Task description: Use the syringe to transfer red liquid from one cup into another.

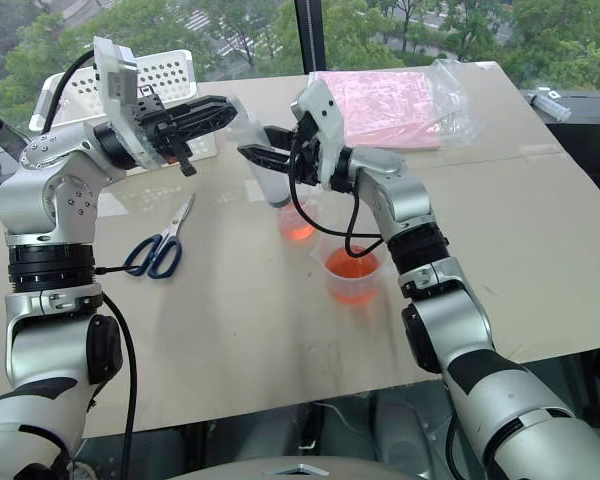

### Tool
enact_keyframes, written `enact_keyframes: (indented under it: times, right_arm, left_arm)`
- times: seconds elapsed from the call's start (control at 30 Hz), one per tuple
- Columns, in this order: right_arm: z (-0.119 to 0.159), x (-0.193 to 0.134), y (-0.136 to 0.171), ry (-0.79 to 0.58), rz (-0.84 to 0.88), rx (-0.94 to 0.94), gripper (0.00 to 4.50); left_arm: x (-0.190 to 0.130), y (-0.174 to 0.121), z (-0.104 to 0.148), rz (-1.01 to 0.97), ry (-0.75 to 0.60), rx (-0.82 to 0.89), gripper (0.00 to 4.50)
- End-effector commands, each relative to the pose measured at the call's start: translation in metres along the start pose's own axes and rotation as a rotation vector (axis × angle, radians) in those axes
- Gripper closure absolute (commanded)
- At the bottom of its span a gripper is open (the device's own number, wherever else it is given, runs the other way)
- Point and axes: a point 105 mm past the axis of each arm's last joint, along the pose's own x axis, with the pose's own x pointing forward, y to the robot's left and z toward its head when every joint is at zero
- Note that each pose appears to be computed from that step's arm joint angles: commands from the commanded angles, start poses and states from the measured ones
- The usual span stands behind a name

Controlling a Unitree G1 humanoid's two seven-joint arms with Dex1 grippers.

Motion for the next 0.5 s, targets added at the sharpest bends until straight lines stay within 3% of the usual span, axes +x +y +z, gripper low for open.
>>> enact_keyframes:
  times: [0.03,0.07,0.2,0.5]
  right_arm:
    - [0.056,-0.013,-0.014,-0.164,-0.082,-0.071,3.1]
    - [0.058,-0.014,-0.014,-0.168,-0.086,-0.069,3.11]
    - [0.067,-0.017,-0.014,-0.188,-0.093,-0.052,3.11]
    - [0.09,-0.022,0.002,-0.263,-0.072,0.072,3.11]
  left_arm:
    - [-0.01,-0.014,0.028,-0.043,-0.095,-0.028,2.45]
    - [-0.013,-0.015,0.03,-0.035,-0.098,-0.041,1.73]
    - [-0.034,-0.022,0.031,0.011,-0.083,-0.088,0.03]
    - [-0.063,-0.045,0.001,0.1,0.011,-0.13,0.0]
